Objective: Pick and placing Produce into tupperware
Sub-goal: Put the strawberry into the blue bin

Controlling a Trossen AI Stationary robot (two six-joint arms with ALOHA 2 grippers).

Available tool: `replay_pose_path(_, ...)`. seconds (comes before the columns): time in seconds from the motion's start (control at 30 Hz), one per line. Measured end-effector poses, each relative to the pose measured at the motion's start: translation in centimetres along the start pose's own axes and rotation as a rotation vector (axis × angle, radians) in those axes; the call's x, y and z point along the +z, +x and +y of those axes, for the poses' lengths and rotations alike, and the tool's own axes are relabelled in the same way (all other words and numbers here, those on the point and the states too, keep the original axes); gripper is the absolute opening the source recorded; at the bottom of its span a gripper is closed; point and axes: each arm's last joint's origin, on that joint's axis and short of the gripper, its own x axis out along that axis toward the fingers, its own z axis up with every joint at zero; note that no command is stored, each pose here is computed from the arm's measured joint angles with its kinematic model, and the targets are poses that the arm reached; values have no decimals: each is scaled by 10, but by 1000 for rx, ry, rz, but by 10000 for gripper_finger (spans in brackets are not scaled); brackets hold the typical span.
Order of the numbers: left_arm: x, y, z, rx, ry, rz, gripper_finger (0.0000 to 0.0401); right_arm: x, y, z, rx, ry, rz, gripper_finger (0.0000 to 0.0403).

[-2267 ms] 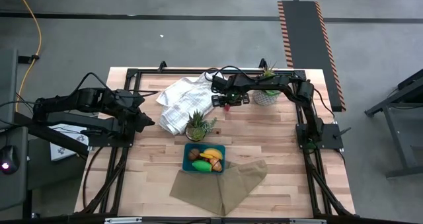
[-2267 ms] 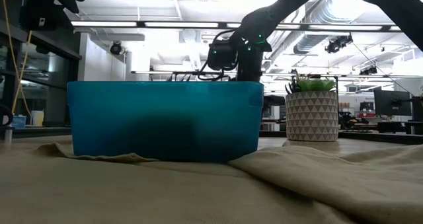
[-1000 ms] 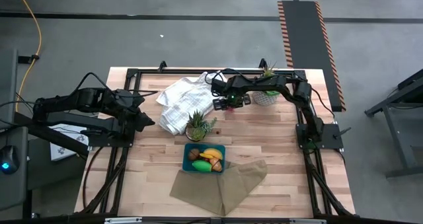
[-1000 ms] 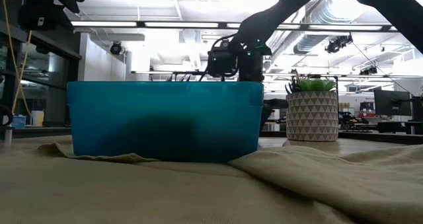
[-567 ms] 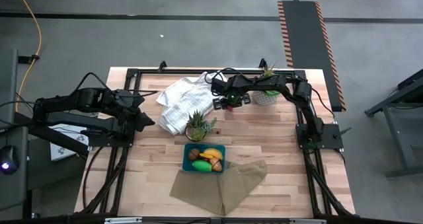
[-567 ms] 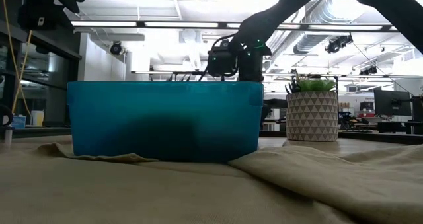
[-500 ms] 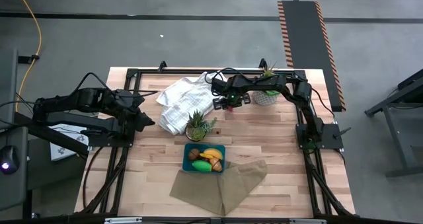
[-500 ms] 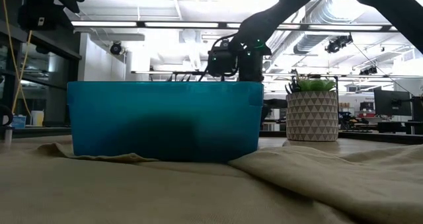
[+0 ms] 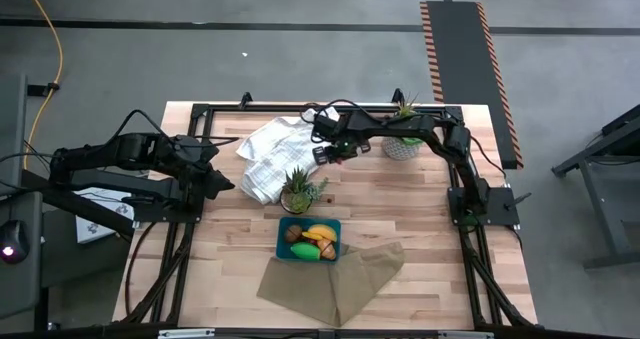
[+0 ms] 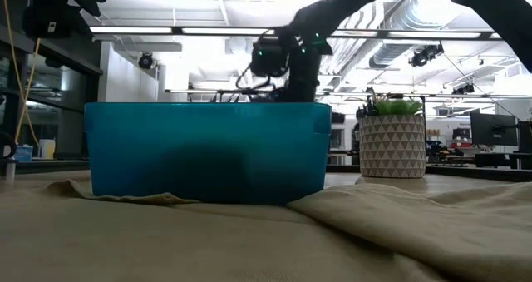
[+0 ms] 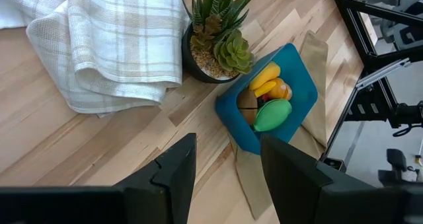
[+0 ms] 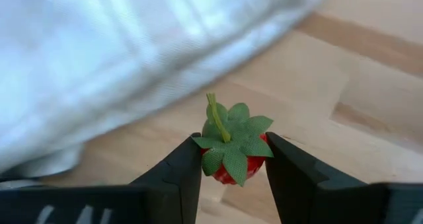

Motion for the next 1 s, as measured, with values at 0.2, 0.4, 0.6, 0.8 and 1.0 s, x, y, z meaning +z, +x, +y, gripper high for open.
replay_pose_path(0.2,0,0,0,0,0,0,156,8,-35,20,30,-69,-91,129)
replay_pose_path(0.4,0,0,0,0,0,0,156,14,-83,46,157,-158,-209,129)
replay_pose_path(0.6,0,0,0,0,0,0,156,-3,-137,78,309,-295,-320,129)
replay_pose_path(0.8,0,0,0,0,0,0,156,-35,-175,103,422,-432,-384,129)
replay_pose_path(1.0,0,0,0,0,0,0,156,-73,-185,120,474,-531,-351,129)
